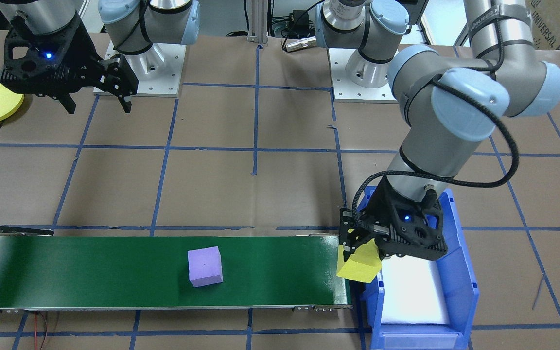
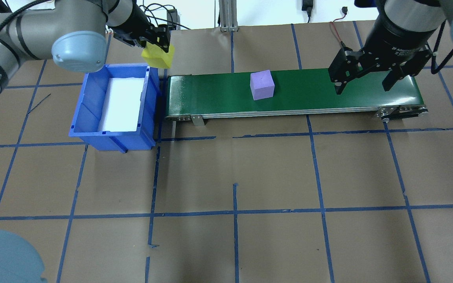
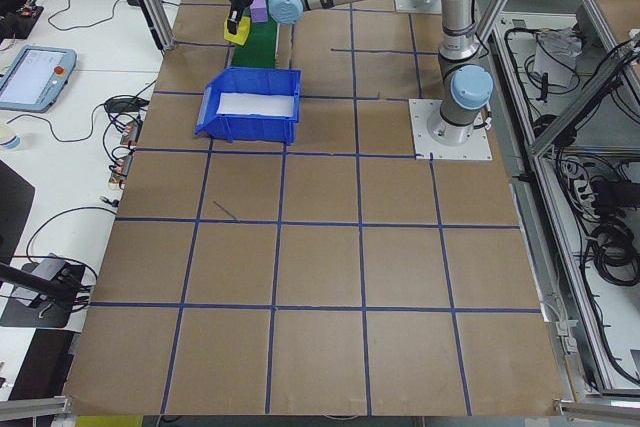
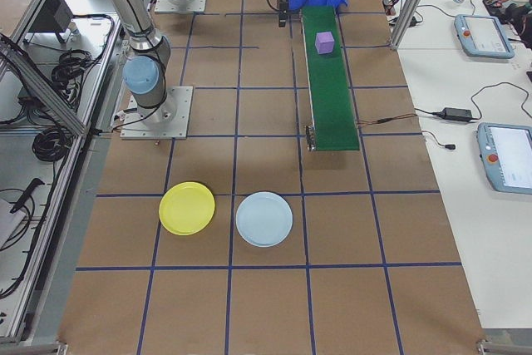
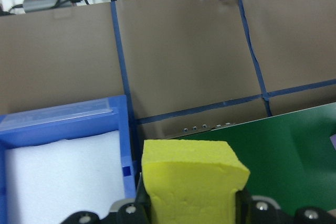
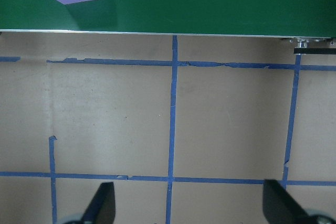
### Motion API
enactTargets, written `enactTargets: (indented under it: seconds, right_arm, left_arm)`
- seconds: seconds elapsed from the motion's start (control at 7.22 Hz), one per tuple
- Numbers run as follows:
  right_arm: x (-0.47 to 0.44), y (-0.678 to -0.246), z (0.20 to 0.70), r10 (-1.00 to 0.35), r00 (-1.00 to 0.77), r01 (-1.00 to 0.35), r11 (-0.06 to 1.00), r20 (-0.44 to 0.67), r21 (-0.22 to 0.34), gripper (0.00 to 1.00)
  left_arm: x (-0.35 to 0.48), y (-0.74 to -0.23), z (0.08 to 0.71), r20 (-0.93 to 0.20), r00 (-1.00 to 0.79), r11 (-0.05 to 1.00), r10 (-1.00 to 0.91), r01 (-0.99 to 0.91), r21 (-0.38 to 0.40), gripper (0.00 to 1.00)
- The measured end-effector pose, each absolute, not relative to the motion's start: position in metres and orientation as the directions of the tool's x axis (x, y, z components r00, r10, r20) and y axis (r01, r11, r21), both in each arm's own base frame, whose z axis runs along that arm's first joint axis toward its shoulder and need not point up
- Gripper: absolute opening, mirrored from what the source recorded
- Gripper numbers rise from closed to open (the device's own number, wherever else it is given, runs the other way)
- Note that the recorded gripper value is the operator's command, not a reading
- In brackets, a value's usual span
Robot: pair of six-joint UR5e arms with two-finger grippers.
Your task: Move block left to right into plate
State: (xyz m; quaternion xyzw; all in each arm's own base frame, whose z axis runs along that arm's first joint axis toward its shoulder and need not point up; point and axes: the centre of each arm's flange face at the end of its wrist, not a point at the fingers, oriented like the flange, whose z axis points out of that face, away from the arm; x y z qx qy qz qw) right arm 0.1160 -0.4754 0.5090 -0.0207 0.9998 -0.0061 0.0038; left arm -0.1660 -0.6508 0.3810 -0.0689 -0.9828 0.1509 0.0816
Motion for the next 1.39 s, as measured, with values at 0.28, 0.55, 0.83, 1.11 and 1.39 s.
enactTargets:
  seconds: [0.28,0.55,0.83,1.11,1.39]
  right_arm:
    - [0.116,-0.475,0.509,-0.041,-0.999,-0.041,0.999,-0.008,-0.012,1.0]
    - [0.116,-0.475,0.509,-0.042,-0.999,-0.042,0.999,-0.008,-0.012,1.0]
    - [0.116,-0.475,0.509,-0.042,-0.999,-0.042,0.999,-0.008,-0.012,1.0]
    - [0.116,-0.475,0.508,-0.043,-0.999,-0.043,0.999,-0.007,-0.011,1.0]
    - [0.116,-0.475,0.508,-0.043,-0.999,-0.043,0.999,-0.007,-0.011,1.0]
  left_arm:
    - [-0.176,-0.657,0.329,0.15,-0.977,0.955,0.152,0.106,-0.276,0.6]
    - [-0.184,-0.663,0.297,0.153,-0.976,0.96,0.153,0.111,-0.256,1.0]
    - [-0.188,-0.66,0.287,0.165,-0.98,0.97,0.113,0.073,-0.233,1.0]
    - [-0.194,-0.65,0.307,0.143,-0.985,0.97,0.093,0.057,-0.237,1.0]
    - [-0.185,-0.618,0.378,0.067,-0.995,0.976,0.077,0.062,-0.209,1.0]
